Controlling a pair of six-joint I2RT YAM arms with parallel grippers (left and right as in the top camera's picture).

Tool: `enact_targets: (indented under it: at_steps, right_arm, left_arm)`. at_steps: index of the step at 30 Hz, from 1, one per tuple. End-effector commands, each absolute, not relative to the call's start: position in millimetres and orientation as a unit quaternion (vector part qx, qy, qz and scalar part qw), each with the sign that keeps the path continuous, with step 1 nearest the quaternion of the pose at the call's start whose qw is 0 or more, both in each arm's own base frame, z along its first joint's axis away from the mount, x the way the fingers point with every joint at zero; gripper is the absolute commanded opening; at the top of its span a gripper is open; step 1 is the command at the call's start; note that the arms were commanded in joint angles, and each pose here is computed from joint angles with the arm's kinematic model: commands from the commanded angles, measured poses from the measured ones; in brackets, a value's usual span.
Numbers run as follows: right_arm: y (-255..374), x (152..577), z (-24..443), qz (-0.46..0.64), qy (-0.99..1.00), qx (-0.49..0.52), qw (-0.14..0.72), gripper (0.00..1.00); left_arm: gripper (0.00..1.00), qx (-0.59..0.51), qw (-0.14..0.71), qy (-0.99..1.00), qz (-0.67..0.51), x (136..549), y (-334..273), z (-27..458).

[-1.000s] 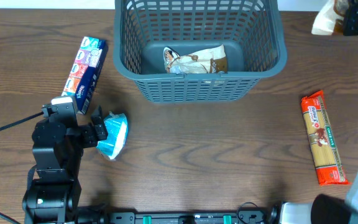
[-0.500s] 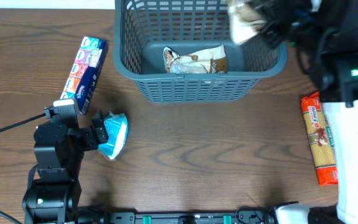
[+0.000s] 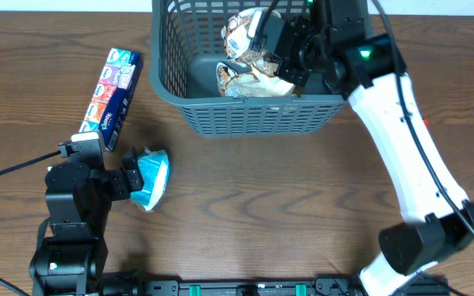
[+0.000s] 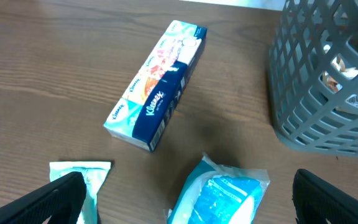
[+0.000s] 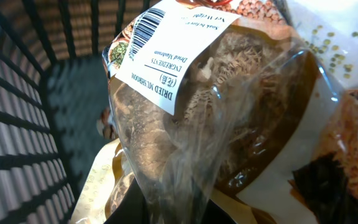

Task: Pack container
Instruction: 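Carry the bag into the basket and release it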

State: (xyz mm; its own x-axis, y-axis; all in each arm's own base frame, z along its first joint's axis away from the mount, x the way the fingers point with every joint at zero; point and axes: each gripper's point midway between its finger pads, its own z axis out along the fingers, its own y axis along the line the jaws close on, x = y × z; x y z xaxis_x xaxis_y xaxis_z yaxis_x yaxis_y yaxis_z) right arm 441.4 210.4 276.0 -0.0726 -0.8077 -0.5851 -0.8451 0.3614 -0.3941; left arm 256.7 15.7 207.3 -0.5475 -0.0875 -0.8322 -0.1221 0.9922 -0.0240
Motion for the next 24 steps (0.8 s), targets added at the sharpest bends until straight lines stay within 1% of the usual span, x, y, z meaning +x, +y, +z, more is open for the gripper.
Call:
enact_targets:
  at_steps: [1, 5, 11, 12, 14, 15, 16, 17, 19, 22, 24]
  right_arm:
    - [199.5, 453.1, 265.1, 0.011, 0.733, -0.57, 0.372, 0.01]
    - [198.0, 456.6, 255.9, 0.014, 0.738, -0.569, 0.363, 0.01]
    - [193.1, 458.4, 255.4, 0.014, 0.744, -0.561, 0.362, 0.01]
    - [193.0, 458.5, 255.4, 0.016, 0.747, -0.557, 0.362, 0.09]
    - [192.7, 458.6, 255.5, 0.02, 0.754, -0.548, 0.362, 0.36]
    - [192.3, 458.8, 255.5, 0.021, 0.756, -0.545, 0.362, 0.47]
    - [192.3, 458.7, 255.3, 0.021, 0.757, -0.545, 0.361, 0.55]
    - [192.1, 458.6, 255.2, 0.022, 0.758, -0.542, 0.361, 0.61]
    - [191.7, 458.2, 255.0, 0.024, 0.761, -0.539, 0.36, 0.63]
    - [188.3, 458.7, 259.9, 0.013, 0.762, -0.536, 0.363, 0.61]
    - [181.6, 462.2, 272.4, -0.006, 0.765, -0.522, 0.378, 0.61]
  left_arm:
    - [0.99, -0.054, 0.479, 0.876, 0.023, 256.7, 16.0, 215.9]
    - [0.99, -0.054, 0.473, 0.879, 0.024, 255.1, 16.0, 213.4]
    - [0.98, -0.054, 0.472, 0.88, 0.024, 254.5, 16.0, 212.7]
    - [0.99, -0.054, 0.472, 0.88, 0.024, 254.5, 16.0, 212.7]
    - [0.99, -0.054, 0.472, 0.88, 0.024, 254.5, 16.0, 212.6]
    - [0.99, -0.054, 0.472, 0.88, 0.024, 254.5, 16.0, 212.6]
    - [0.99, -0.054, 0.472, 0.88, 0.024, 254.5, 16.0, 212.7]
    - [0.98, -0.054, 0.472, 0.88, 0.024, 254.5, 16.0, 212.6]
    - [0.99, -0.054, 0.472, 0.88, 0.024, 254.5, 16.0, 212.6]
    - [0.99, -0.054, 0.472, 0.88, 0.024, 254.5, 16.0, 212.6]
    - [0.99, -0.054, 0.472, 0.88, 0.024, 254.5, 16.0, 212.6]
